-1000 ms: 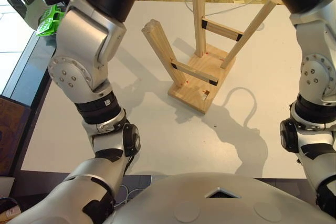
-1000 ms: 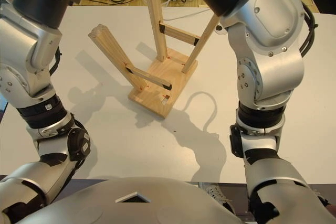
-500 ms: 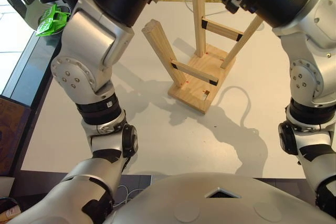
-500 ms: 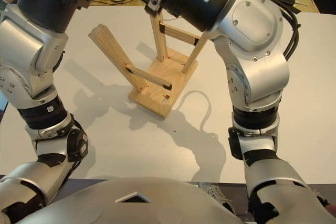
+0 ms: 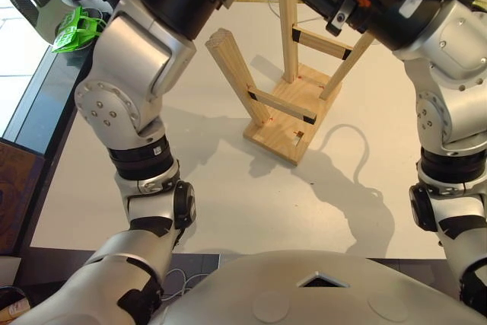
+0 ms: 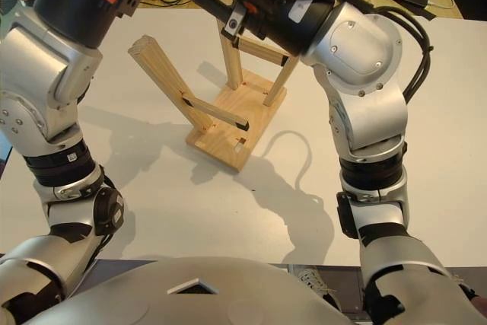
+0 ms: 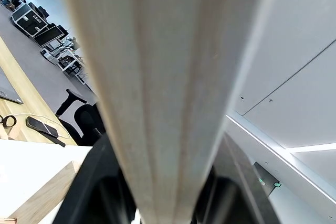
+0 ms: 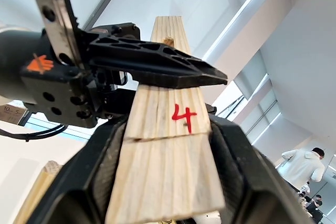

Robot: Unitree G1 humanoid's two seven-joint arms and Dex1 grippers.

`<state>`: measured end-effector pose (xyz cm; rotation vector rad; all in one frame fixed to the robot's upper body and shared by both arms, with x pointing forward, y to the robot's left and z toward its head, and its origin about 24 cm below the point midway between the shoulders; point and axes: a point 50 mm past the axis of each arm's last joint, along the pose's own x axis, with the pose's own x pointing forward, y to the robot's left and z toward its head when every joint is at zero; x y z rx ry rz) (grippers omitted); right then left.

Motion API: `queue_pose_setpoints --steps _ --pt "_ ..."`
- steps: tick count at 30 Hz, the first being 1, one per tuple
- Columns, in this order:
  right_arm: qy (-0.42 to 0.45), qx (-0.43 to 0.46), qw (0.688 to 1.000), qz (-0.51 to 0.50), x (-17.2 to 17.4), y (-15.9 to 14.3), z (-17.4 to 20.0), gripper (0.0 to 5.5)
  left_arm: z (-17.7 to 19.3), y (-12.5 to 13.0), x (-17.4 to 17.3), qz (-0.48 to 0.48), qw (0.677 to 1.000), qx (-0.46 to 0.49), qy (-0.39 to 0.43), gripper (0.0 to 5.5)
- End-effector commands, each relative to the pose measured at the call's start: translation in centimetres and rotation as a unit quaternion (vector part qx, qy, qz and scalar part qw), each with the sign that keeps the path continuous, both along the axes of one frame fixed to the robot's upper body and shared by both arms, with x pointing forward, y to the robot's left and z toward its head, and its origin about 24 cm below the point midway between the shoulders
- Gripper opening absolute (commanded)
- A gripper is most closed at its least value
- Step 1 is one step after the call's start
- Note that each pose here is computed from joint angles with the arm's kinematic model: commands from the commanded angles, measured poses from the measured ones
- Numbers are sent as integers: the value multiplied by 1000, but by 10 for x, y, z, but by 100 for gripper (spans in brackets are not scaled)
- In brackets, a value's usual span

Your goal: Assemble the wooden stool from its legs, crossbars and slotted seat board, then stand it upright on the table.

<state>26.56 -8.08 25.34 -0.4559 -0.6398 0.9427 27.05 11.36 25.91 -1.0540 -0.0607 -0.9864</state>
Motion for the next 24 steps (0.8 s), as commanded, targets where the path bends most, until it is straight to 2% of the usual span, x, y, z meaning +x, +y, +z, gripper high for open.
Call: queue_pose_setpoints --steps 1,2,3,9,13,16,20,24 --pt "21 -50 998 -14 4 -1 -17 203 6 -1 3 27 999 18 -11 105" --pt "30 -59 998 -19 6 -3 -20 203 7 0 4 35 999 19 -11 105" --pt "43 -75 996 -26 8 -6 -26 240 8 1 6 45 999 21 -12 105" --pt "124 -146 981 -26 11 -29 -48 338 19 15 17 102 994 28 -28 101" --pt "192 -93 977 7 12 -37 -34 406 25 24 21 96 984 120 -91 101" --pt "241 -19 969 57 17 -45 0 468 25 22 17 5 965 217 -145 101" --pt "299 40 939 167 8 -54 44 474 19 15 2 -128 921 309 -200 101" --pt "334 58 908 249 -6 -56 69 474 20 16 -1 -180 874 378 -246 101"
